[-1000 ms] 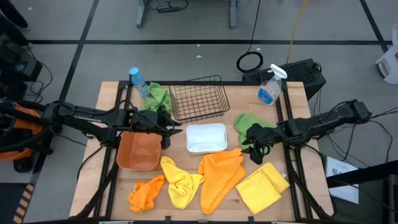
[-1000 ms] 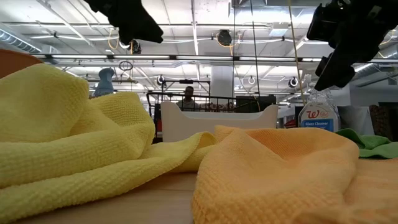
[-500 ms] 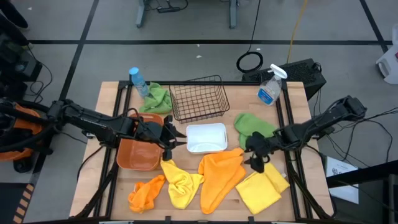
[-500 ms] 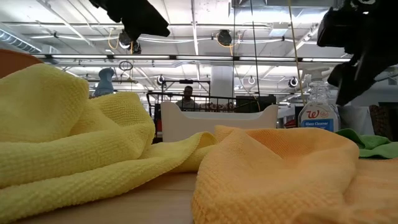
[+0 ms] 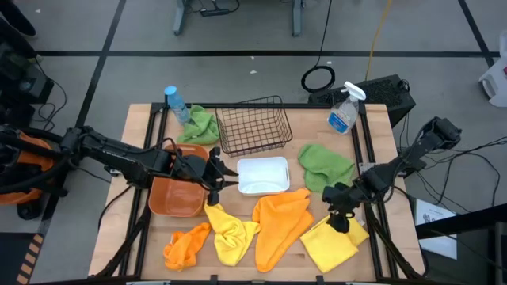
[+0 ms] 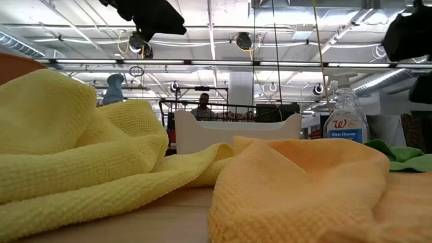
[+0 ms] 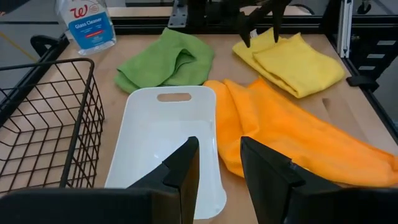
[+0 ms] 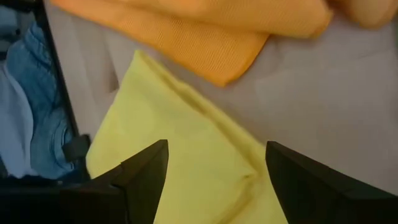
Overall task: Sort microfiber towel by color & place in baskets
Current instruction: Put the right yellow towel into the black wire basket
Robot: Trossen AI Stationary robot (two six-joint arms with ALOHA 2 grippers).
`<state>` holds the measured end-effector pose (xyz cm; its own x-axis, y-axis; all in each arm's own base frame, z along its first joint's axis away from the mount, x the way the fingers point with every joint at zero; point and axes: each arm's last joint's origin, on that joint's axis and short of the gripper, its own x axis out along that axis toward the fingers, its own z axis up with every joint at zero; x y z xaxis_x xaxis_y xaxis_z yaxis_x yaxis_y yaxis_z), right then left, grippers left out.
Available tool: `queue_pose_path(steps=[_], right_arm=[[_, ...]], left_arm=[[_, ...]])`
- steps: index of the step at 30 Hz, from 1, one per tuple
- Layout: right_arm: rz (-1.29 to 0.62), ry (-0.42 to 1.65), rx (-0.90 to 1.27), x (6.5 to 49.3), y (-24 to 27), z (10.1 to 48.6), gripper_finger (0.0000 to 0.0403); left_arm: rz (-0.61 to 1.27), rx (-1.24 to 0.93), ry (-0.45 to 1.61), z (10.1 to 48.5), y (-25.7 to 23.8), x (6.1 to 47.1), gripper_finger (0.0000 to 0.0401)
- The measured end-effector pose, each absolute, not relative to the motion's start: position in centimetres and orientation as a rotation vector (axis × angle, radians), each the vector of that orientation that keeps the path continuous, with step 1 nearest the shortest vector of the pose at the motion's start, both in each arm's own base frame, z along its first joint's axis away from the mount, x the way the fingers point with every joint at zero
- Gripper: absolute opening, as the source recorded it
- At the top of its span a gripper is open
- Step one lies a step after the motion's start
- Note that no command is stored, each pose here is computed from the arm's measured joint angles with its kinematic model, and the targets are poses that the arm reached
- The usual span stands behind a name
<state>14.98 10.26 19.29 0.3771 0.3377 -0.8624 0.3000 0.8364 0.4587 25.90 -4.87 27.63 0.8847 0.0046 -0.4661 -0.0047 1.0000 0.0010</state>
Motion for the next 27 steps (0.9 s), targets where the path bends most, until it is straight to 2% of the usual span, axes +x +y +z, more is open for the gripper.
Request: queue_pose_path(steps=[7, 23, 27], right_arm=[[-0.011, 1.259, 0.529, 15.1, 11.3, 17.8, 0.0239], [-0.024, 1.435, 0.256, 16.2, 12.4, 13.6, 0.0237], [-0.031, 1.460, 0.225, 16.2, 12.4, 13.1, 0.0219]], left_arm=[[0.005, 0.000, 0.485, 27.6, -4.9, 25.9, 0.0123], [0.005, 0.000, 0.483, 27.7, -4.9, 25.9, 0.0123], [0.005, 0.000, 0.483, 27.7, -4.9, 25.9, 0.0123]])
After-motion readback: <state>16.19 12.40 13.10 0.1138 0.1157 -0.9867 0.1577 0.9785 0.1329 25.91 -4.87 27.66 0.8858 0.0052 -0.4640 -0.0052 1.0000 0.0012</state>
